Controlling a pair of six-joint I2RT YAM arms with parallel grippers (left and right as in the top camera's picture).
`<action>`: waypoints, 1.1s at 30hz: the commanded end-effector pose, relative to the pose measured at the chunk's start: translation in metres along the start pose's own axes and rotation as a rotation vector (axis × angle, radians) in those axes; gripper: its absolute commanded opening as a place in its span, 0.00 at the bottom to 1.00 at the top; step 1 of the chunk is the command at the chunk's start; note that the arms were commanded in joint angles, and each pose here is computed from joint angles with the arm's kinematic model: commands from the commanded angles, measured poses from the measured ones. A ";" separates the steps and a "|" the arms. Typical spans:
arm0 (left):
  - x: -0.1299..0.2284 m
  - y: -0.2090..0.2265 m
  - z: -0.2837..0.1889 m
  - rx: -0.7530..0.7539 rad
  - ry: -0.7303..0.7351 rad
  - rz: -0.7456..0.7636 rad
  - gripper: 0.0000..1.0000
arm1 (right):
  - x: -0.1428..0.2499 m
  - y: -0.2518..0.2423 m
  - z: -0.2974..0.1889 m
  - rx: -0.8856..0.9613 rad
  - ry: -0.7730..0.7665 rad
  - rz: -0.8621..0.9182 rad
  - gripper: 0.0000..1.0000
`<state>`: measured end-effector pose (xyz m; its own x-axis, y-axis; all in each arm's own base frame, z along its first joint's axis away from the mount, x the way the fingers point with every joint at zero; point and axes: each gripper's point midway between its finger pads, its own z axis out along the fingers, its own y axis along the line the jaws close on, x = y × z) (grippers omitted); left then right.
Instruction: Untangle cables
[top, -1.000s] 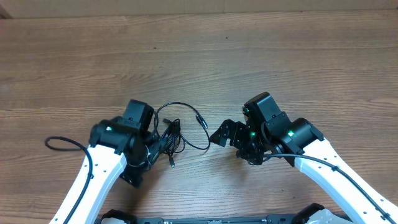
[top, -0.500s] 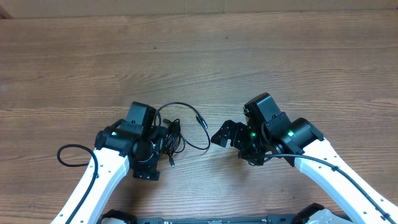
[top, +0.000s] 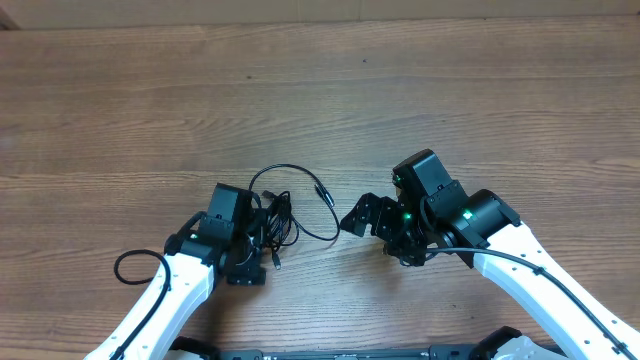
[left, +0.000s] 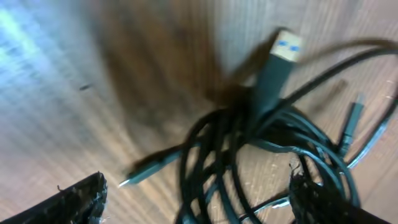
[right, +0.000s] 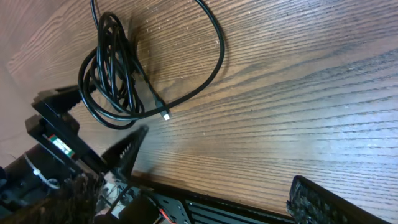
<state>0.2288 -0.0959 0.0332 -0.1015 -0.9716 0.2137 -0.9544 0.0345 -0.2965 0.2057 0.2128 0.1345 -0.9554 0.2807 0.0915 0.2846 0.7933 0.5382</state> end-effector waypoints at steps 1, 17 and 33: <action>-0.007 0.001 0.003 0.010 -0.035 0.062 0.93 | -0.004 -0.002 0.000 0.009 -0.021 -0.007 0.96; -0.010 0.005 0.019 -0.027 -0.050 0.072 0.72 | -0.004 -0.002 0.000 0.011 -0.023 -0.006 0.96; 0.006 -0.033 0.020 0.094 0.008 0.437 0.04 | -0.001 -0.003 0.000 0.011 -0.006 -0.001 0.96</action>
<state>0.2569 -0.1029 0.0113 -0.3534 -0.9286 0.1133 -0.8781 0.2875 -0.3825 0.2057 0.2097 0.1324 -0.9536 0.2885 0.0867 0.2900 0.8013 0.5232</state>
